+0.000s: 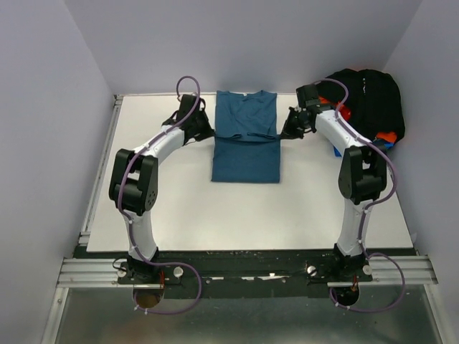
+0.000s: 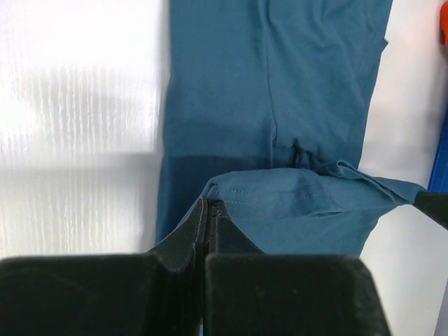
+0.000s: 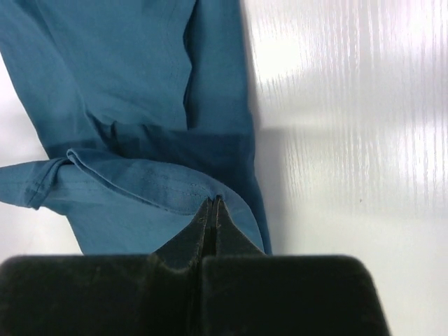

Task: Fold and stack the t-shirts
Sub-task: Fold the folded rectangular tshirt in 1/3 of the way

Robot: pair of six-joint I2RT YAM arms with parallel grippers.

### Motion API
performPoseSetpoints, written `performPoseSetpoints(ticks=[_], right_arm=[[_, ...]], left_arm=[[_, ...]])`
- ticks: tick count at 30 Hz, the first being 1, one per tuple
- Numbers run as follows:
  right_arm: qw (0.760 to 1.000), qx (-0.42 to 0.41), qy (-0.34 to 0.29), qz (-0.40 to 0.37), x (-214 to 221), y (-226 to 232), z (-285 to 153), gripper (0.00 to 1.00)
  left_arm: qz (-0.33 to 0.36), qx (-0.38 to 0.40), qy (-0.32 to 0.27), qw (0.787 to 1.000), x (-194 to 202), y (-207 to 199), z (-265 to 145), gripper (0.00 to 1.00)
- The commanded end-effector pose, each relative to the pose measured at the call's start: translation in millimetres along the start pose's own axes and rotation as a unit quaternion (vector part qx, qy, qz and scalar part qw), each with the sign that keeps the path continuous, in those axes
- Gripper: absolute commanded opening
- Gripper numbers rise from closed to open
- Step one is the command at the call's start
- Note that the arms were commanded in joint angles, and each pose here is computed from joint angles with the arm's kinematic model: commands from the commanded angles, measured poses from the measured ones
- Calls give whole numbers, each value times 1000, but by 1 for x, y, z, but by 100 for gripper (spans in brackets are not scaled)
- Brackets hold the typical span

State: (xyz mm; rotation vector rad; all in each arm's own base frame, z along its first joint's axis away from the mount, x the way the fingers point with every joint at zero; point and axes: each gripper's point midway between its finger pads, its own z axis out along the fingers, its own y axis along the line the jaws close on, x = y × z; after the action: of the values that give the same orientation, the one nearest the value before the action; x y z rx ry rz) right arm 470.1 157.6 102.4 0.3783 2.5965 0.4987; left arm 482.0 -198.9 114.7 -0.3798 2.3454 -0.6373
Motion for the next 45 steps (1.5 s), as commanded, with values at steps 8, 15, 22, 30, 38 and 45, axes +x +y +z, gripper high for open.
performPoseSetpoints(ticks=[8,15,22,30,38,45], right_arm=[[1000,-1,9,6,-32,-6,30,70],[999,-34,3,6,18,-18,1,60],[996,-62,59,0,107,-38,-9,49],[992,-88,87,-6,140,-42,-8,41],[991,-77,108,-2,150,-47,3,29],[990,-80,113,-11,154,-43,6,25]], left_arm=[[-21,31,-1,999,-19,2,35,69],[-9,21,-10,1000,-4,17,4,89],[-12,29,25,999,68,37,-31,67],[-10,20,71,997,115,56,-34,56],[-6,13,94,995,134,63,-31,51],[0,12,99,995,139,66,-36,49]])
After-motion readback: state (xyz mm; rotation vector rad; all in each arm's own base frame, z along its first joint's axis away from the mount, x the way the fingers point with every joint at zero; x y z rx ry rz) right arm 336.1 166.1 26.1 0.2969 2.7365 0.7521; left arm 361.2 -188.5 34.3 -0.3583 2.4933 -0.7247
